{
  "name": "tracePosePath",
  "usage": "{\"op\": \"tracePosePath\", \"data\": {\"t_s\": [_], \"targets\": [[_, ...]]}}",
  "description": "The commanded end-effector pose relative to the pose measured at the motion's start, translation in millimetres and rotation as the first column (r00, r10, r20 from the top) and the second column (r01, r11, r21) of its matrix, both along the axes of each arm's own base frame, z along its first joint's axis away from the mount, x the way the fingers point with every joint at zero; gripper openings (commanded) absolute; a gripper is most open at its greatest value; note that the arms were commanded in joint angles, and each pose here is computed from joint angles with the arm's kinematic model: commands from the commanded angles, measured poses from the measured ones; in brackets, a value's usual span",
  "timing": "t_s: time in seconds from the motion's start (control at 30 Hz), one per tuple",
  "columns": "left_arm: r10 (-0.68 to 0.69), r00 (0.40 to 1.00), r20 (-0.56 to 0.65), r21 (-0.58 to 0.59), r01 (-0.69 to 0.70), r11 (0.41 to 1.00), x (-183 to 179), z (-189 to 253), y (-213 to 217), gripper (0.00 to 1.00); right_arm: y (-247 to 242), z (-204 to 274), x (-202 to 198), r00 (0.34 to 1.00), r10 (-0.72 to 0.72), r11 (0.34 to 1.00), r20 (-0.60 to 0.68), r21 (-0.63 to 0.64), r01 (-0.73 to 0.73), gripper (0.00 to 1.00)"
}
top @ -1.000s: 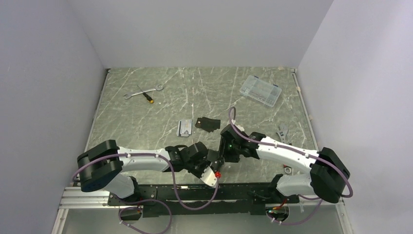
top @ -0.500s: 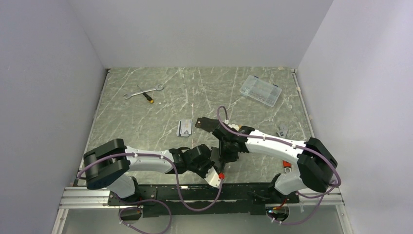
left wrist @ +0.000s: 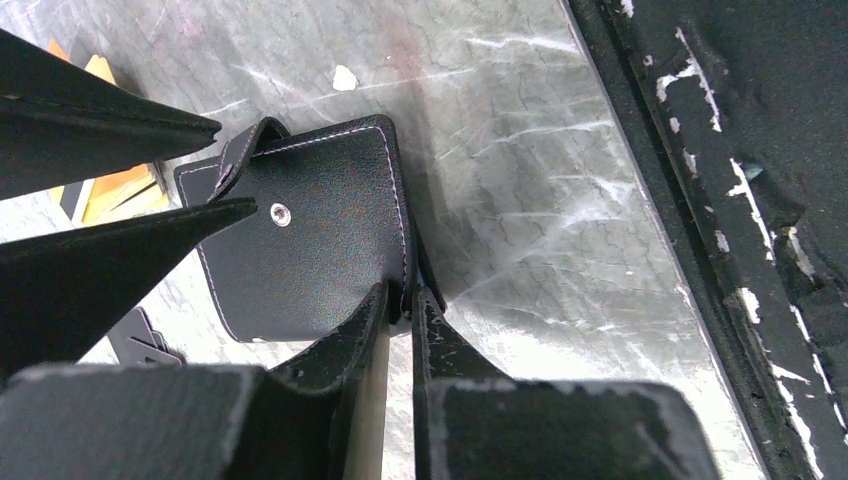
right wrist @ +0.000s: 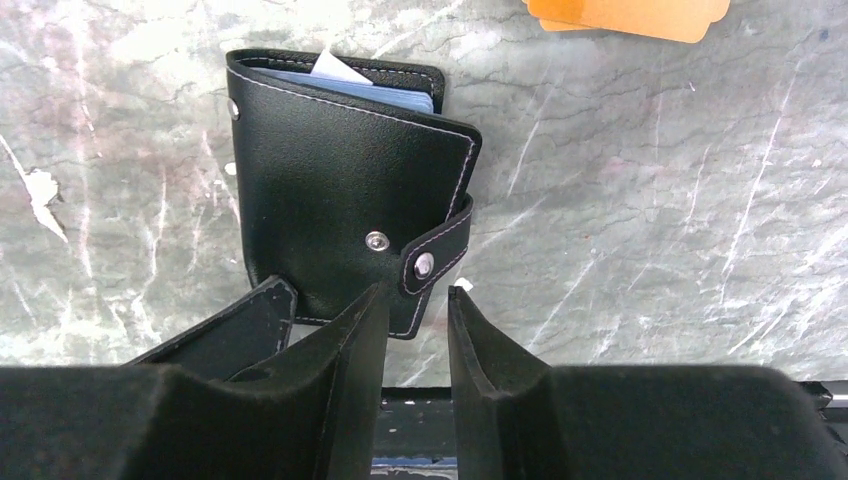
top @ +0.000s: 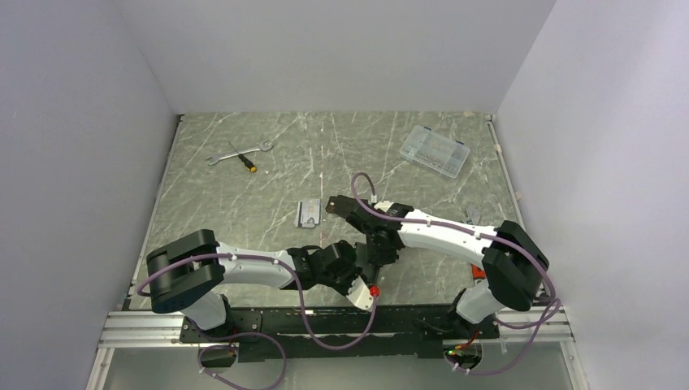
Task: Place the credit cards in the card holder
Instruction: Close the card holder at the center of the board.
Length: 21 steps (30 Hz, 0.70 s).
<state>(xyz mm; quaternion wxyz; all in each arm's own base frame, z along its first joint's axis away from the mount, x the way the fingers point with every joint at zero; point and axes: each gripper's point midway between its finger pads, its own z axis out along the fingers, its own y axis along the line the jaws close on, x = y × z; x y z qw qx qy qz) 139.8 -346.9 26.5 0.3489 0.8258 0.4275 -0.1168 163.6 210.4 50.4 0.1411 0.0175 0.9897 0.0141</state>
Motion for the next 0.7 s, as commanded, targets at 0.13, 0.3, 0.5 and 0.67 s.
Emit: {"op": "tracePosePath", "data": {"t_s": [0.13, 0.3, 0.5, 0.67], "targets": [[0.027, 0.998, -0.050, 0.164, -0.019, 0.986, -10.3, -43.3, 33.8, 0.14, -2.2, -1.9, 6.1, 1.000, 0.014, 1.000, 0.015, -0.028, -0.014, 0.26], [0.025, 0.998, -0.051, 0.169, -0.015, 0.985, -11.2, -45.8, 34.1, 0.13, -4.7, -4.2, 7.2, 1.000, -0.003, 1.000, 0.023, -0.017, 0.004, 0.15], [0.020, 0.998, -0.060, 0.174, -0.009, 0.985, -13.4, -46.5, 34.9, 0.13, -6.5, -1.3, 11.6, 0.998, -0.036, 0.999, 0.054, 0.015, 0.035, 0.00], [0.017, 0.997, -0.071, 0.178, -0.004, 0.984, -15.2, -46.9, 35.0, 0.13, 0.1, 3.2, 13.3, 0.999, -0.025, 0.999, 0.047, 0.041, 0.023, 0.00]]}}
